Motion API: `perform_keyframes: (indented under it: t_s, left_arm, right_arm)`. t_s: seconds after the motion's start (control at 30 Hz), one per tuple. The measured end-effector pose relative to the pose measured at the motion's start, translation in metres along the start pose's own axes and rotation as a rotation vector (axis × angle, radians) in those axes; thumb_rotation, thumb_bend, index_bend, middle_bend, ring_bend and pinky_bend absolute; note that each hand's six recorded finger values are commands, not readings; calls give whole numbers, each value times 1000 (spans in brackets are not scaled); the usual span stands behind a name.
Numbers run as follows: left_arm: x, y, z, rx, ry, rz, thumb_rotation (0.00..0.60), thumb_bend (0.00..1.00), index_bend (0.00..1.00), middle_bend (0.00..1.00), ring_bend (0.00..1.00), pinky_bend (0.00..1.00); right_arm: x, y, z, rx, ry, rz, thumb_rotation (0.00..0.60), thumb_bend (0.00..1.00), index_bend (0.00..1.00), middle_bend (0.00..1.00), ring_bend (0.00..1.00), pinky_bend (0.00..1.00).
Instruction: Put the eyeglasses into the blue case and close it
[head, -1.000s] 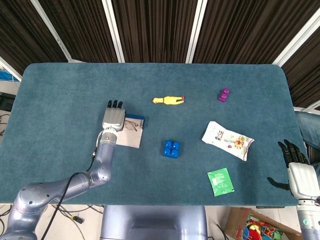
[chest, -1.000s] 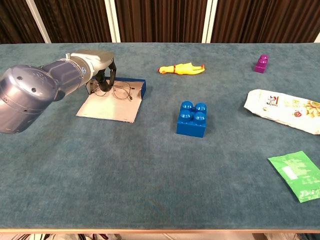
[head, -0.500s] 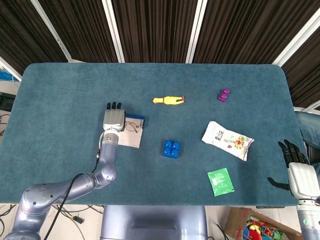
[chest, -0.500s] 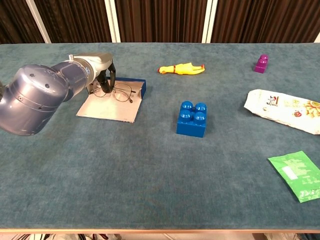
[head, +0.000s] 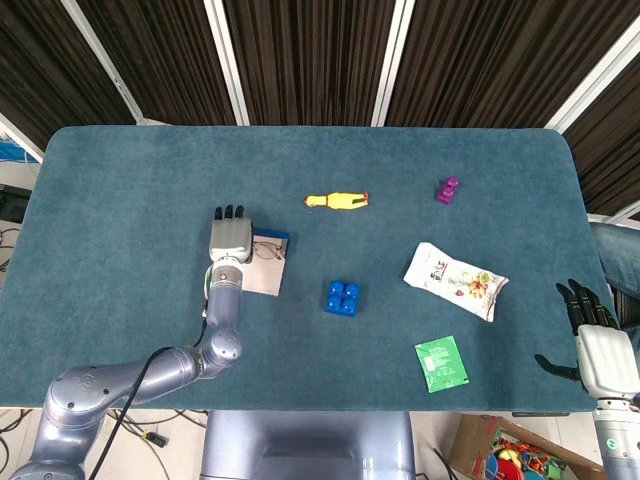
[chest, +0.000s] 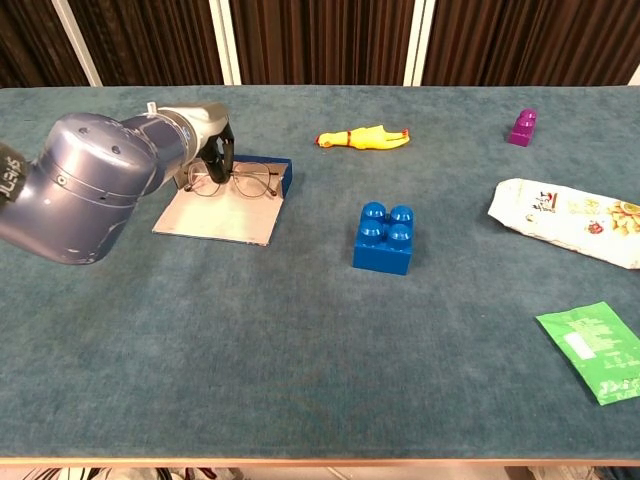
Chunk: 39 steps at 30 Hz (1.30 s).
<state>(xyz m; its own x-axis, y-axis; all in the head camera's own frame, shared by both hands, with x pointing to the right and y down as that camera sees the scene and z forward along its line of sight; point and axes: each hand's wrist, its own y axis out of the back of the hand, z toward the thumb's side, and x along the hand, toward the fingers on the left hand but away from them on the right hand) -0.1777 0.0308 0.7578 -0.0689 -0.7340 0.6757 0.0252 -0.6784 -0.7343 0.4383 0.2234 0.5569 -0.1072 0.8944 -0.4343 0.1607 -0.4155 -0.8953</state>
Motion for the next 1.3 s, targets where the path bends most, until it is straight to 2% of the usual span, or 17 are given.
perform_keyframes:
  t_s: [0.2,0.33,0.57,0.87,1.0,1.07,1.17,1.23,1.3]
  left_arm:
    - [2,-3,-2,6,8,-11,600,430,552,82,0,0]
    - [2,-4,-3,12,3,-18,600,418,410,69,0,0]
    - [-1,-3,0,27,-25,-17,600,391,285,56,0,0]
    - [-10,2,1,42,-56,3,600,391,267,56,0,0]
    - [-18,10,0,55,-81,37,600,391,267,60,0,0]
    - [-23,14,0,62,-96,59,600,392,264,72,0,39]
    - [-33,17,-5,52,-127,81,600,392,255,104,21,187]
    - [-41,16,-13,14,-146,67,600,392,240,132,81,320]
    - [-50,16,-23,-29,-164,43,600,392,218,154,162,387]
  right_arm:
    - [0,0,0,0,-2,0,600,60,79,0,0,174]
    - [0,0,-1,-1,-5,0,600,61,78,0,0,174]
    - [0,0,-1,-3,-11,-1,600,62,79,0,0,174]
    - [0,-1,-1,-8,-15,3,600,61,78,0,0,174]
    - [0,-1,-2,-9,-16,4,600,61,78,0,0,174]
    - [0,-1,-1,-8,-16,4,600,61,78,0,0,174]
    - [0,-1,-1,-10,-14,4,600,61,78,0,0,174]
    - [0,-1,-1,-11,-16,5,600,61,78,0,0,174]
    - [0,-1,-1,-10,-15,5,600,61,79,0,0,174]
